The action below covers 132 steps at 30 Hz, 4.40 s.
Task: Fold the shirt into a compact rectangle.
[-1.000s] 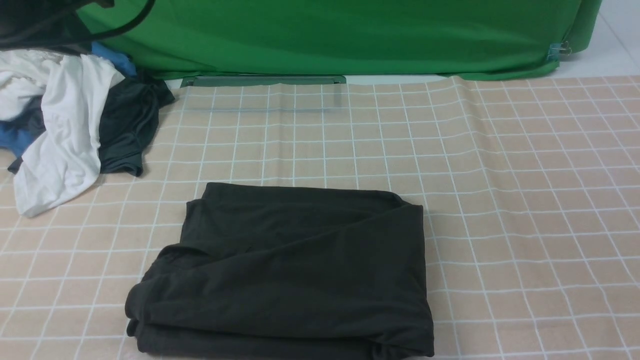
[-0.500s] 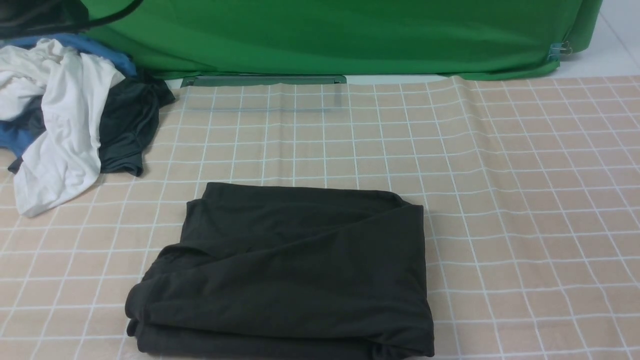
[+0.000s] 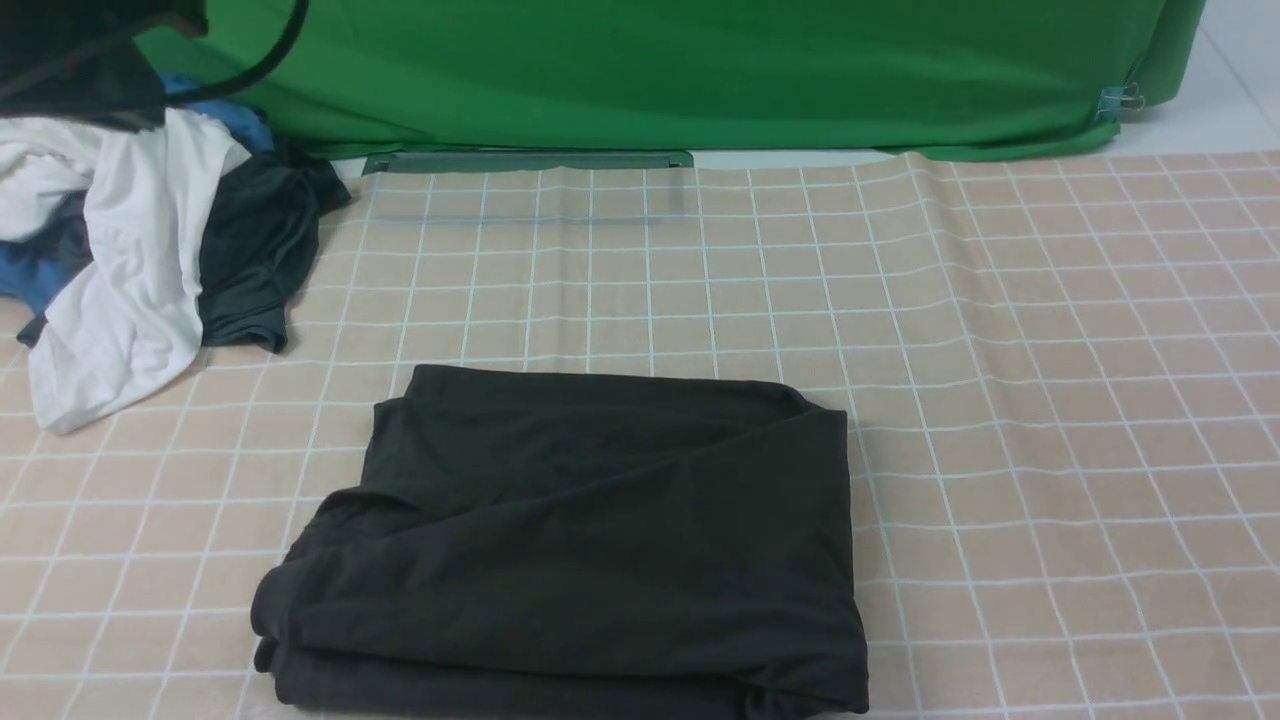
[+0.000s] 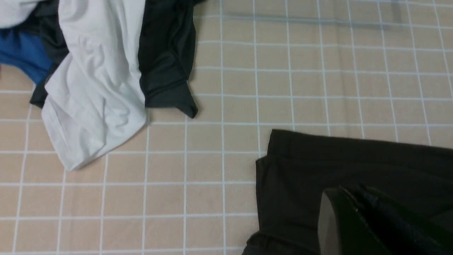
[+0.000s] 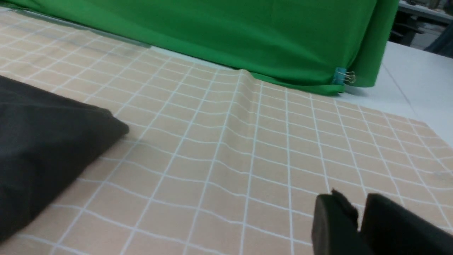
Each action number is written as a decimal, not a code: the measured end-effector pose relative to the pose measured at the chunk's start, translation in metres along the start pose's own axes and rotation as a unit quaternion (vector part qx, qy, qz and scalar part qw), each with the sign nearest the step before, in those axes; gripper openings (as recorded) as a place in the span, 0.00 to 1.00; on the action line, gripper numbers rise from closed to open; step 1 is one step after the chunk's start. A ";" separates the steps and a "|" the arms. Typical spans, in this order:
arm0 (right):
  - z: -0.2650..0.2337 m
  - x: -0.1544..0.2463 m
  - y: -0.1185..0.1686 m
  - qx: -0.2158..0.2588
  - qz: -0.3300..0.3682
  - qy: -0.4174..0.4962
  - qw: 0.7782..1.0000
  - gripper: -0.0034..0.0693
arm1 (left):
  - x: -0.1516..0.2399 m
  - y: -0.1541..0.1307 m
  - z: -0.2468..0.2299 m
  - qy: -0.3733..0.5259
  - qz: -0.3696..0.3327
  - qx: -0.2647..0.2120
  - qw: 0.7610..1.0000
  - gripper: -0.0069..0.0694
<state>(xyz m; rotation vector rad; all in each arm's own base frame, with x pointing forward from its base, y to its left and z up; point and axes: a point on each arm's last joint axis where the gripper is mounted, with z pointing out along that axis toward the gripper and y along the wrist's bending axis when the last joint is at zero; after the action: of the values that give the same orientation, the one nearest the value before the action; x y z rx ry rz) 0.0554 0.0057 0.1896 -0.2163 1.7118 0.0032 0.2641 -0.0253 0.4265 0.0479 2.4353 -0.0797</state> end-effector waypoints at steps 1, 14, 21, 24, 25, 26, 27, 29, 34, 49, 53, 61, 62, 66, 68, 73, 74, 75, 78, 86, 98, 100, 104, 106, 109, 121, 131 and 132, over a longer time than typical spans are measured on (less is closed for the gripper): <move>0.000 0.000 0.001 -0.007 -0.001 -0.001 1.000 0.26 | 0.002 0.000 -0.005 0.002 0.000 0.000 1.000 0.11; 0.000 0.000 0.001 -0.013 0.000 -0.001 1.000 0.30 | 0.047 0.002 -0.050 -0.012 0.001 0.001 1.000 0.11; 0.000 0.000 0.001 -0.013 0.000 -0.001 1.000 0.31 | 0.105 0.005 -0.045 -0.043 -0.010 0.006 0.999 0.11; 0.000 0.000 0.001 -0.013 0.000 -0.001 1.000 0.33 | 0.133 0.007 -0.036 -0.096 -0.019 0.010 0.995 0.11; 0.000 0.000 0.001 -0.013 0.000 -0.001 1.000 0.33 | 0.141 0.007 -0.036 -0.129 -0.026 0.013 0.991 0.11; 0.000 0.000 0.001 -0.013 0.000 -0.001 1.000 0.34 | 0.153 0.008 -0.031 -0.148 -0.033 0.015 0.988 0.11; 0.000 0.000 0.001 -0.013 0.000 -0.001 1.000 0.34 | 0.160 0.009 -0.027 -0.158 -0.041 0.017 0.986 0.11; 0.000 0.000 0.001 -0.013 -0.001 -0.001 1.000 0.35 | 0.176 0.010 -0.023 -0.184 -0.056 0.023 0.981 0.11; 0.000 0.000 0.001 -0.013 -0.037 -0.001 0.999 0.37 | 0.203 0.011 -0.015 -0.210 -0.075 0.029 0.974 0.11; 0.000 0.000 0.001 -0.011 -0.047 -0.003 0.999 0.37 | 0.186 0.011 -0.030 -0.344 -0.079 0.048 0.934 0.11; 0.000 0.000 -0.001 0.006 -0.044 0.000 0.999 0.37 | 0.181 0.010 -0.036 -0.381 -0.081 0.055 0.919 0.11; -0.001 0.001 -0.008 0.068 -0.034 0.011 0.997 0.37 | 0.183 0.010 -0.033 -0.366 -0.083 0.054 0.925 0.11; -0.001 0.001 -0.008 0.069 -0.034 0.011 0.997 0.37 | 0.184 0.010 -0.033 -0.359 -0.084 0.053 0.928 0.11; -0.001 0.001 -0.008 0.070 -0.034 0.010 0.997 0.37 | 0.192 0.009 -0.026 -0.305 -0.101 0.059 0.945 0.11; -0.001 0.001 -0.008 0.070 -0.034 0.010 0.997 0.37 | 0.198 0.008 -0.024 -0.273 -0.111 0.067 0.953 0.11; -0.001 0.001 -0.008 0.070 -0.034 0.010 0.997 0.37 | 0.213 0.000 -0.033 -0.247 -0.083 0.101 0.960 0.11; -0.001 0.001 -0.008 0.070 -0.034 0.010 0.997 0.37 | 0.213 0.000 -0.035 -0.257 -0.081 0.106 0.957 0.11; -0.001 0.001 -0.008 0.070 -0.034 0.010 0.997 0.37 | 0.211 -0.001 -0.037 -0.270 -0.083 0.112 0.953 0.11; -0.001 0.001 -0.008 0.070 -0.034 0.010 0.997 0.37 | 0.205 -0.001 -0.042 -0.308 -0.099 0.125 0.938 0.11; -0.001 0.001 -0.008 0.070 -0.033 0.010 0.997 0.37 | 0.203 -0.001 -0.044 -0.321 -0.106 0.130 0.932 0.11; -0.001 0.001 -0.008 0.070 -0.033 0.010 0.997 0.38 | 0.203 0.003 -0.043 -0.327 -0.064 0.091 0.938 0.11; -0.001 0.001 -0.008 0.070 -0.033 0.010 0.997 0.38 | 0.203 0.003 -0.043 -0.328 -0.062 0.090 0.938 0.11; -0.001 0.001 -0.008 0.070 -0.033 0.010 0.997 0.38 | 0.204 0.004 -0.044 -0.331 -0.054 0.083 0.939 0.11; -0.001 0.001 -0.008 0.070 -0.033 0.010 0.997 0.38 | 0.209 0.004 -0.043 -0.338 -0.052 0.080 0.936 0.11; -0.001 0.001 -0.008 0.070 -0.033 0.010 0.997 0.38 | 0.225 0.008 -0.034 -0.371 -0.055 0.071 0.924 0.11; -0.001 0.001 -0.008 0.070 -0.033 0.010 0.997 0.38 | 0.310 0.024 0.041 -0.364 -0.090 0.004 0.927 0.11; -0.001 0.001 -0.008 0.070 -0.033 0.009 0.997 0.38 | 0.313 0.024 0.043 -0.348 -0.090 0.000 0.933 0.11; -0.001 0.001 -0.008 0.070 -0.033 0.009 0.997 0.38 | 0.313 0.024 0.043 -0.348 -0.090 0.000 0.933 0.11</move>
<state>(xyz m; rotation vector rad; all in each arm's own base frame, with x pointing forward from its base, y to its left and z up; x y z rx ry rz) 0.0558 -0.0021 0.1902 -0.1693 1.7139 -0.1674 0.0555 -0.0004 0.1898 -0.1776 1.7233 -0.1518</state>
